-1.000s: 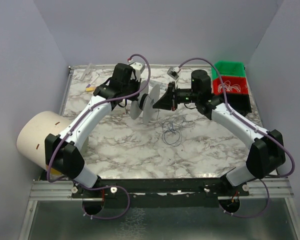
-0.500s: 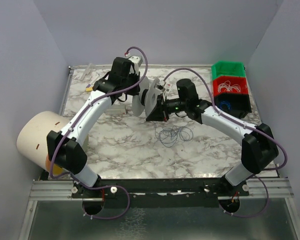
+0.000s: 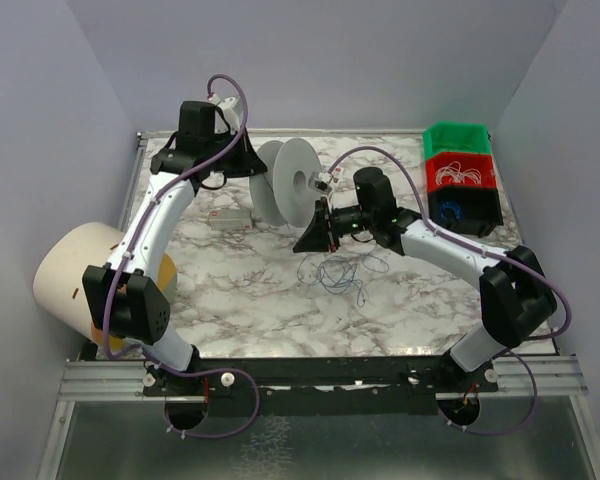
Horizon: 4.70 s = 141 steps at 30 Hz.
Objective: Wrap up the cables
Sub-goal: Wrap the cable around the cable reel.
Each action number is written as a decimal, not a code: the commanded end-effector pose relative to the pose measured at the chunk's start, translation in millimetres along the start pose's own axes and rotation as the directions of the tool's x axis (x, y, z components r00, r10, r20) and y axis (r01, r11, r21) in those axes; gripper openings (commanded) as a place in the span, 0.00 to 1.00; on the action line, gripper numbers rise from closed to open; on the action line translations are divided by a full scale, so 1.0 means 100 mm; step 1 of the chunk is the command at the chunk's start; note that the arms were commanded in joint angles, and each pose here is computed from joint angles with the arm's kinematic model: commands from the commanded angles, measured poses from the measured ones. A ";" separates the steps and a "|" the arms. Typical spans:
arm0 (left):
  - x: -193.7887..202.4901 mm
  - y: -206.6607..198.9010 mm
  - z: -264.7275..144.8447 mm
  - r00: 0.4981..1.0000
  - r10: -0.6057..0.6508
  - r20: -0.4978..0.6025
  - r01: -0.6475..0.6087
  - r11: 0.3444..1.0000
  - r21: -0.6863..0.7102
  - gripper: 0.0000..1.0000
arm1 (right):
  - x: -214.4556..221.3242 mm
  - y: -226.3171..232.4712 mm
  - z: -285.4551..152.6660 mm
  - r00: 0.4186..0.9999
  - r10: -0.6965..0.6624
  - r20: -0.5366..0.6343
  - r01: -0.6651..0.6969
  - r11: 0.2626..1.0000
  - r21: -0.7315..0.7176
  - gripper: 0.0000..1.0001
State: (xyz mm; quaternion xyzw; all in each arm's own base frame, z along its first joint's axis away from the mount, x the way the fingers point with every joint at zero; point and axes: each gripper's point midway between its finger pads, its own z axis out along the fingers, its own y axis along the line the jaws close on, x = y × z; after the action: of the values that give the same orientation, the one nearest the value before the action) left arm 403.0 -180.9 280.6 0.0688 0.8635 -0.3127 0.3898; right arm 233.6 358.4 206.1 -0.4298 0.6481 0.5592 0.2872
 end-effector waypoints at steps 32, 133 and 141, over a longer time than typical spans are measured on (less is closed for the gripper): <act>-0.48 -0.64 -0.53 0.980 -0.018 0.199 -0.043 0.954 0.297 0.00 | -0.81 -1.35 -1.67 0.898 -0.437 0.042 0.033 0.164 0.986 0.01; -0.09 -0.25 -0.29 0.905 0.410 0.113 -0.392 0.908 -0.150 0.00 | -0.72 -0.08 -1.03 0.990 -0.015 0.143 0.005 0.998 0.069 0.01; 0.00 -0.43 -0.23 0.884 0.455 0.104 -0.453 0.890 -0.040 0.00 | -1.07 -0.14 -1.16 0.956 -0.079 0.282 0.022 0.979 0.201 0.01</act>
State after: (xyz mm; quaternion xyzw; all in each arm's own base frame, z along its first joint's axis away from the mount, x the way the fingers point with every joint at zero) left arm 358.4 -209.1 302.9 0.2409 0.8184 -0.2390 0.4637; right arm 318.8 270.6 270.3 -0.3303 0.6804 0.5181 0.3993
